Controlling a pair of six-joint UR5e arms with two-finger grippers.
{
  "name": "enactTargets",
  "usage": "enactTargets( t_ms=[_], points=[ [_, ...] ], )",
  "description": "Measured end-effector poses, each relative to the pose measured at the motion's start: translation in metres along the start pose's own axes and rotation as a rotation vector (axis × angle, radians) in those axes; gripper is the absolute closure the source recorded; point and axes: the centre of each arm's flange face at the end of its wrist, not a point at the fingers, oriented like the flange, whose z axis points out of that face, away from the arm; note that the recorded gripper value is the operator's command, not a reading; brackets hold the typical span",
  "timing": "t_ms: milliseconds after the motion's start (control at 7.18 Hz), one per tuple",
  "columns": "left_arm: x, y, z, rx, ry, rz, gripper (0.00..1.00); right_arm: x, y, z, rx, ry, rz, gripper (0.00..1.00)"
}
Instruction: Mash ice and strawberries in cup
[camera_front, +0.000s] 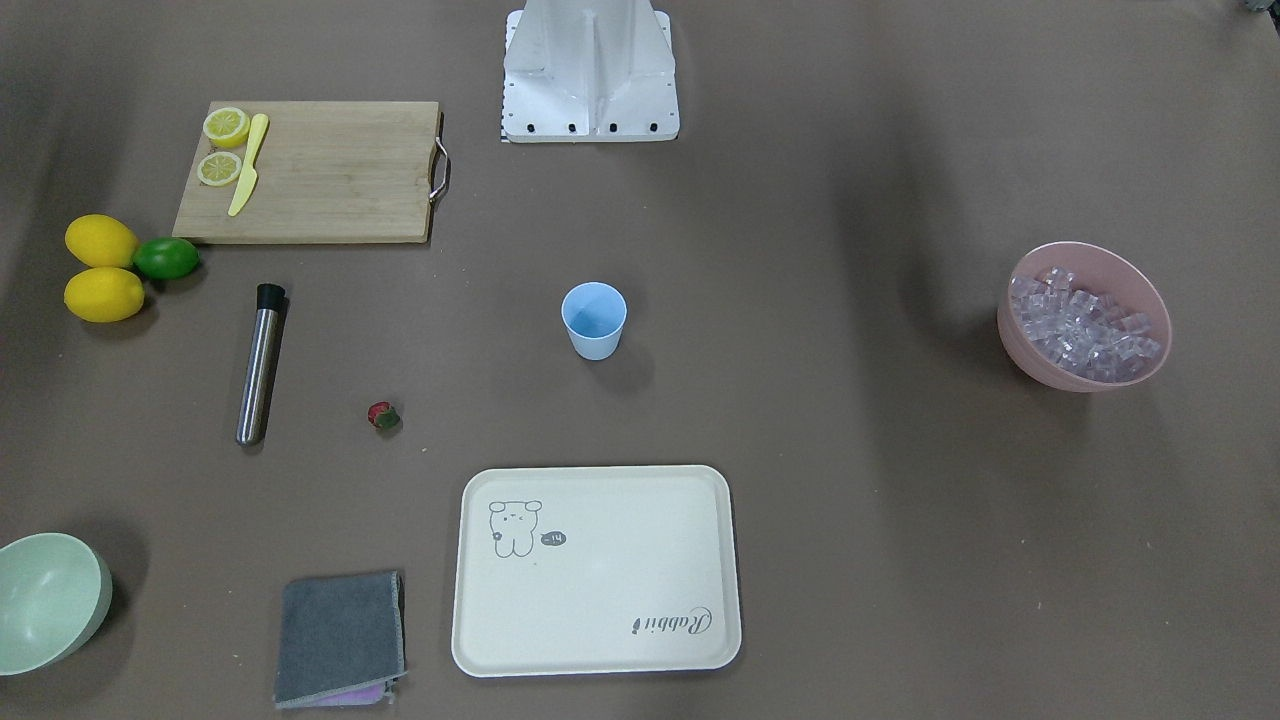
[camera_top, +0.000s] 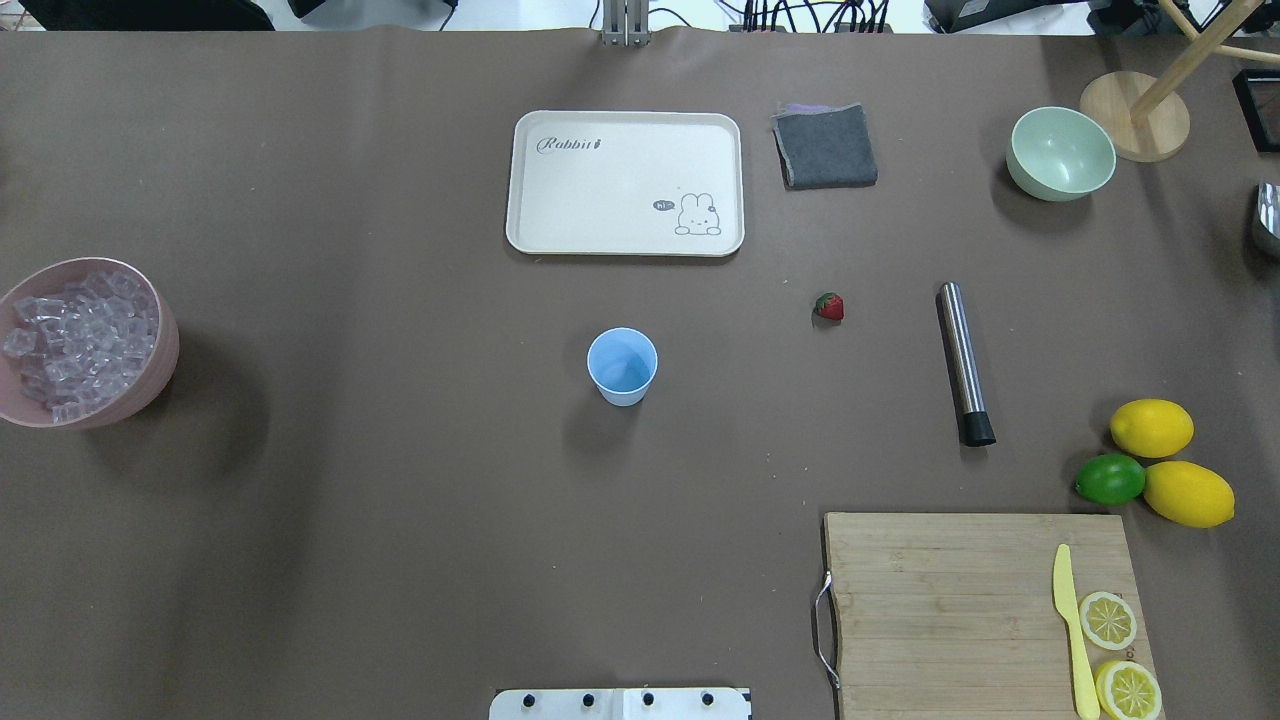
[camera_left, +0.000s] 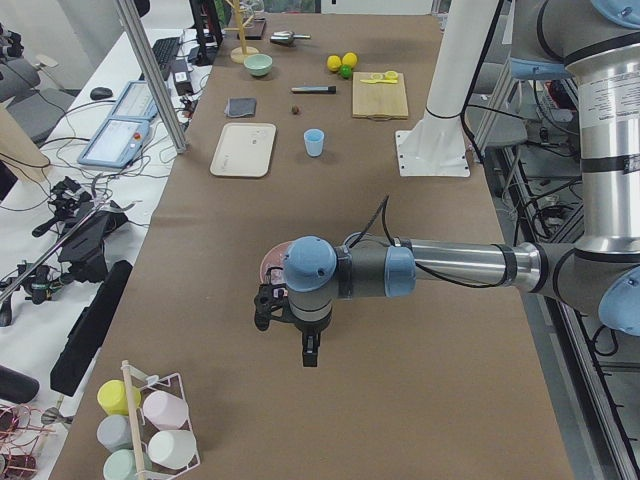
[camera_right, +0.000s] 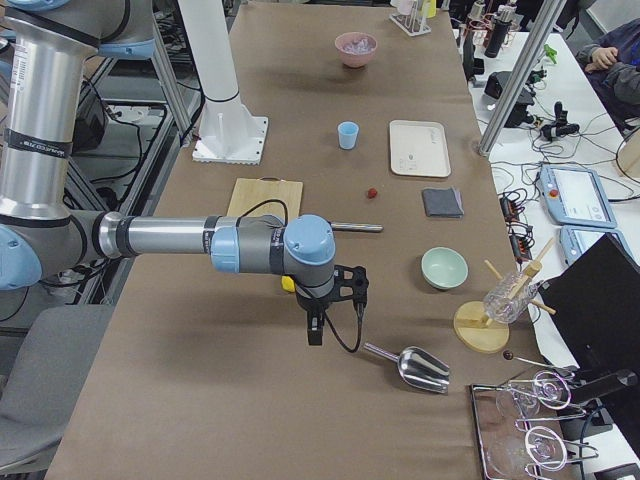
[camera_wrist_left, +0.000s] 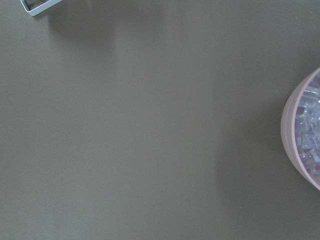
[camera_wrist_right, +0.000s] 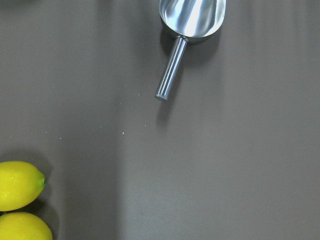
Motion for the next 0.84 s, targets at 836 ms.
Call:
enactTargets(
  t_ms=[836],
  points=[
    [0.007, -0.010, -0.008, 0.018, -0.002, 0.019, 0.01, -0.013, -0.015, -0.014, 0.053, -0.004, -0.038, 0.00]
  ],
)
